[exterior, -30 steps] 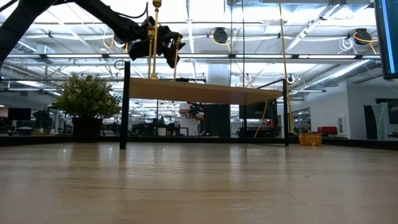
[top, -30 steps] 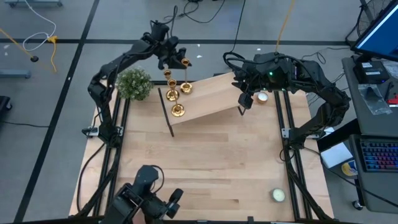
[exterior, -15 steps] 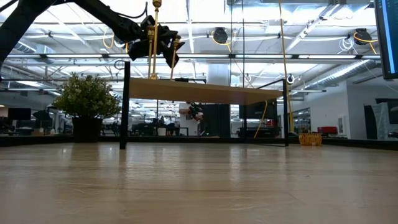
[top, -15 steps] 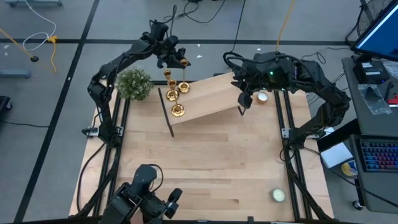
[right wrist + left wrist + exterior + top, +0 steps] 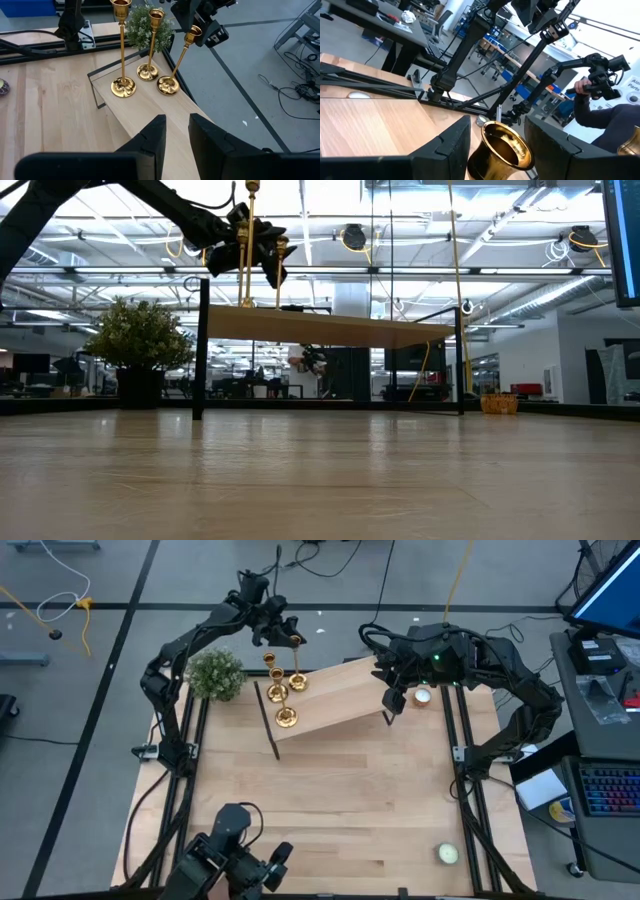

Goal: Pick & Place candle stick holders
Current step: Put the gold candle holder on the shelf

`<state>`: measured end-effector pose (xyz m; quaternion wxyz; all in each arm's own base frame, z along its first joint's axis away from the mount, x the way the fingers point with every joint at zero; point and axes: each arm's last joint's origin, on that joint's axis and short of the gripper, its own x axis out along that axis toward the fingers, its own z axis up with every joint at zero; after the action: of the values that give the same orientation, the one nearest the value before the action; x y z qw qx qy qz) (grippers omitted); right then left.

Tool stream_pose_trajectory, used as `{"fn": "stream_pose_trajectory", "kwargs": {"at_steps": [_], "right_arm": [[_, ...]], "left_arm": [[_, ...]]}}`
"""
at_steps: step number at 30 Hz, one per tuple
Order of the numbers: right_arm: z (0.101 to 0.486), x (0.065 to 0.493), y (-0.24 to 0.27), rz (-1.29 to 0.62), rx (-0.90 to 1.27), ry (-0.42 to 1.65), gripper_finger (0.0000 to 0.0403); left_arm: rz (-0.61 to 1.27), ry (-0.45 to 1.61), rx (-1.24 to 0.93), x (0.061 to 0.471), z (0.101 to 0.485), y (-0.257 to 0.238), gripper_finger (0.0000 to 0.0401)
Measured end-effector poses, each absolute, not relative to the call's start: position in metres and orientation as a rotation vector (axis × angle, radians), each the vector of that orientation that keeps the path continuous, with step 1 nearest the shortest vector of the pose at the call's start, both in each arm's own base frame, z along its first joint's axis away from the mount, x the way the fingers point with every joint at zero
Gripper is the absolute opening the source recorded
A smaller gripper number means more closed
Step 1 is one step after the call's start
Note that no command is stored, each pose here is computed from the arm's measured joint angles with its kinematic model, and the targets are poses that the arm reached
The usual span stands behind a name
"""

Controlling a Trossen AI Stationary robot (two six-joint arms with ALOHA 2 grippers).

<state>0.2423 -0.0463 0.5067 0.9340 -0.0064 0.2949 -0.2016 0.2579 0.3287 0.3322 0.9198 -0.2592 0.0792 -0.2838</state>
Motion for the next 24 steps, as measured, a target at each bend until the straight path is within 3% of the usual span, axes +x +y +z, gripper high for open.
{"fn": "stream_pose_trajectory", "kwargs": {"at_steps": [24], "right_arm": [[0.507, 0.242, -0.046, -0.412, -0.017, 0.604, 0.0077]], "left_arm": [[-0.579, 0.140, -0.459, 0.250, 0.364, 0.320, 0.0184]]}}
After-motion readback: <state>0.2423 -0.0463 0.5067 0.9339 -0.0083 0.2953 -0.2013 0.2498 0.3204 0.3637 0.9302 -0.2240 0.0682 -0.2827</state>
